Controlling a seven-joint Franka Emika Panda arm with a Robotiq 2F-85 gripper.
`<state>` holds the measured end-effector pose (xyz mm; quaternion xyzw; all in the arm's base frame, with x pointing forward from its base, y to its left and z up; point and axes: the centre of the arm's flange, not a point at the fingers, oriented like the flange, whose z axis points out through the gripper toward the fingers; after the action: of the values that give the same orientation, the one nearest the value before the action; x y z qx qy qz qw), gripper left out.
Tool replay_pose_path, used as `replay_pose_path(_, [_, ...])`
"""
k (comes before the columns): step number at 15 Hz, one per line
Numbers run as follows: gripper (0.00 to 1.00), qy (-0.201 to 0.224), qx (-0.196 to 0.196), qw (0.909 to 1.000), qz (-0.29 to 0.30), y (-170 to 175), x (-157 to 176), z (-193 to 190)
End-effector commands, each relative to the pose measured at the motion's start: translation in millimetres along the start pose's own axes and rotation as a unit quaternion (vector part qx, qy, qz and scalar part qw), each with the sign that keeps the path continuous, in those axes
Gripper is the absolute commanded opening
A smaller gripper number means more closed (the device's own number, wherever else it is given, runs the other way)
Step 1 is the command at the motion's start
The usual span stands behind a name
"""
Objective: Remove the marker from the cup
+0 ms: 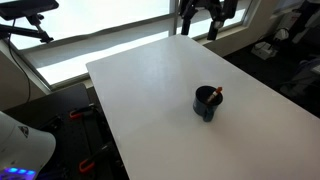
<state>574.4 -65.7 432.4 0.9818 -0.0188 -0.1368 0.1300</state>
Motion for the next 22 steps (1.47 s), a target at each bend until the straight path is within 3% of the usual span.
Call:
replay_pose_path(1, [1.0, -0.005, -0.01, 0.9996, 0.027, 10, 26, 9])
replay_pose_path(6, [1.0, -0.028, -0.005, 0.9994, 0.022, 21, 48, 30])
replay_pose_path(15, [1.0, -0.112, 0.015, 0.9932, -0.027, 44, 81, 111])
replay_pose_path(22, [1.0, -0.11, 0.011, 0.9934, -0.03, 42, 80, 132])
